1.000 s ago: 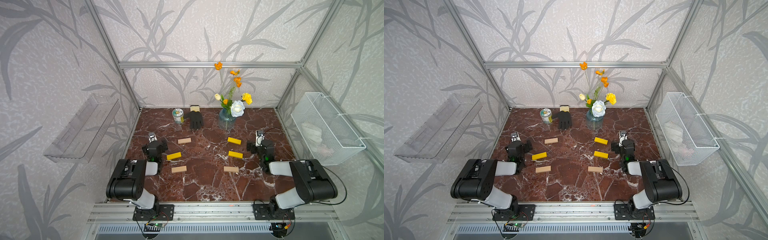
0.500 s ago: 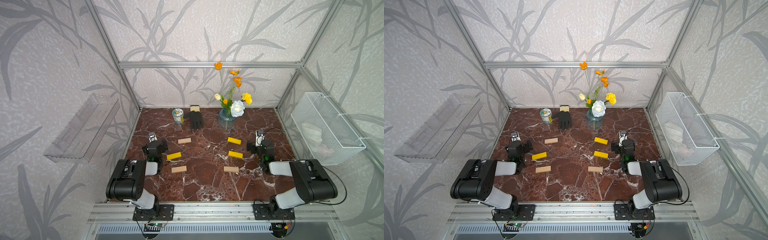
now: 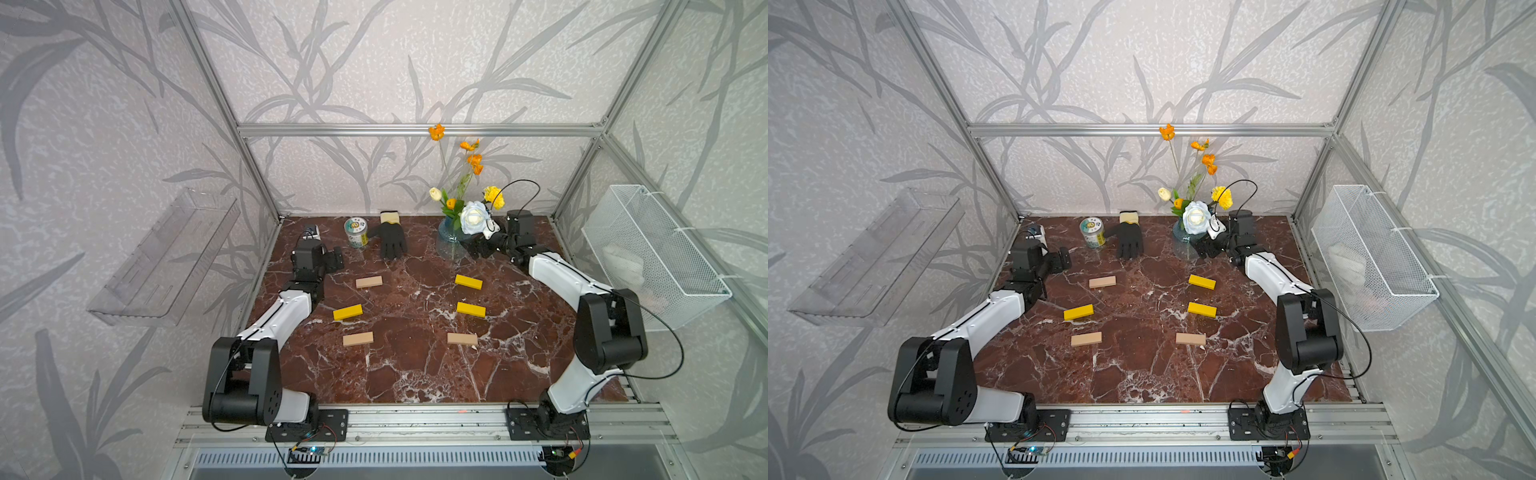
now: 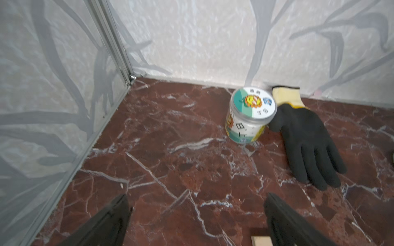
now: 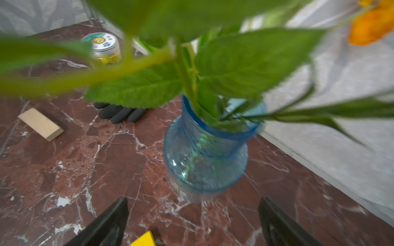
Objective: Assemble the number 6 with building blocks
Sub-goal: Move the building block to the center of the board, then assemble the building block at the center of the board.
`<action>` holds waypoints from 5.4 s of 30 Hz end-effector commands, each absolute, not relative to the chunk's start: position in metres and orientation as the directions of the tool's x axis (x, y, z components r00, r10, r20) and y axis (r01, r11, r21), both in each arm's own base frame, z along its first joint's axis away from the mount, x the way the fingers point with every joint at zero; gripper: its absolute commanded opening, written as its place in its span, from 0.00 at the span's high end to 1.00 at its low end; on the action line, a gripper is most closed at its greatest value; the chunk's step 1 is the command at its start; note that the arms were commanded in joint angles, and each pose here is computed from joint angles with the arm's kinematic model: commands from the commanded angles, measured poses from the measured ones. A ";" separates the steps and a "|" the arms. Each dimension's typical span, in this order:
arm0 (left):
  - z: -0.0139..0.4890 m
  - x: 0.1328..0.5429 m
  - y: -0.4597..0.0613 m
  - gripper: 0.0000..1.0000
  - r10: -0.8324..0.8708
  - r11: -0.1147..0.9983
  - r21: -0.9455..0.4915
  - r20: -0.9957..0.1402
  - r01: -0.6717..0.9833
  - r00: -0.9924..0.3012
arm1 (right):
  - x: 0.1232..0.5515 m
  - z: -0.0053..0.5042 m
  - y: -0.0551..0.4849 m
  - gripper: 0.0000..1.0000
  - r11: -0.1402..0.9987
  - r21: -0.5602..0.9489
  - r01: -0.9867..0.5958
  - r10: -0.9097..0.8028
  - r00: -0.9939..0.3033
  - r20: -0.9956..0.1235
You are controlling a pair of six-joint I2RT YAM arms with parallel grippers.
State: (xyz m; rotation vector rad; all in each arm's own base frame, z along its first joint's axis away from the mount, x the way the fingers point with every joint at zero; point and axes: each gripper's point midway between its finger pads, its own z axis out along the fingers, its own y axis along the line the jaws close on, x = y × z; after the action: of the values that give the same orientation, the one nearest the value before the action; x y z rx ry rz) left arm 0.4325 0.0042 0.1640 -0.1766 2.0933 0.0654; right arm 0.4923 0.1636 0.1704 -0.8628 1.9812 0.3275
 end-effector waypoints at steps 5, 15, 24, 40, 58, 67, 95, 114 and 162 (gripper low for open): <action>0.149 0.425 -0.013 0.00 -0.109 0.993 -0.062 -0.797 -0.099 -0.594 | 0.424 0.070 0.179 0.06 0.548 0.056 -0.835 -0.656 -0.470 -0.591; 0.142 0.426 -0.015 0.00 -0.108 0.994 -0.064 -0.781 -0.093 -0.615 | 0.423 0.036 0.157 0.09 0.576 0.032 -0.817 -0.721 -0.526 -0.451; 0.140 0.435 -0.016 0.00 -0.098 0.995 -0.055 -0.775 -0.089 -0.624 | 0.424 0.017 0.137 0.10 0.584 -0.012 -0.812 -0.770 -0.550 -0.324; 0.135 0.449 -0.015 0.01 -0.096 0.994 -0.042 -0.761 -0.099 -0.642 | 0.419 0.012 0.186 0.96 0.456 -0.053 -0.888 -0.858 -0.423 -0.289; 0.132 0.445 -0.015 0.01 -0.074 0.996 -0.020 -0.733 -0.088 -0.676 | 0.439 0.016 0.325 1.00 0.117 -0.100 -0.988 -0.933 -0.075 -0.353; 0.129 0.446 -0.014 0.01 -0.065 0.997 -0.012 -0.730 -0.082 -0.680 | 0.428 0.003 0.323 1.00 0.044 -0.091 -0.995 -0.951 -0.014 -0.309; 0.148 0.435 -0.072 0.00 -0.381 0.915 -0.300 -0.426 -0.269 -0.821 | 0.418 0.265 0.355 0.01 0.598 0.084 -0.797 -0.460 -0.427 -0.778; 0.071 0.463 -0.130 0.30 -0.901 0.364 -0.402 0.076 -0.840 -0.427 | 0.403 0.276 0.314 0.01 0.603 0.243 -0.760 -0.382 -0.542 -0.749; 0.000 0.417 -0.150 0.83 -0.370 0.928 -0.012 0.068 -0.372 -0.926 | 0.398 0.237 0.271 0.05 0.696 0.363 -0.619 -0.304 -0.713 -0.632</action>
State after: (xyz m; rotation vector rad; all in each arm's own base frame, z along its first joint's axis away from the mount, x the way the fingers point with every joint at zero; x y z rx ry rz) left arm 0.4476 -0.1445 0.0237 -0.8857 2.9599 -0.1980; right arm 0.4031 0.2736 0.2156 -0.7285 2.4124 0.7694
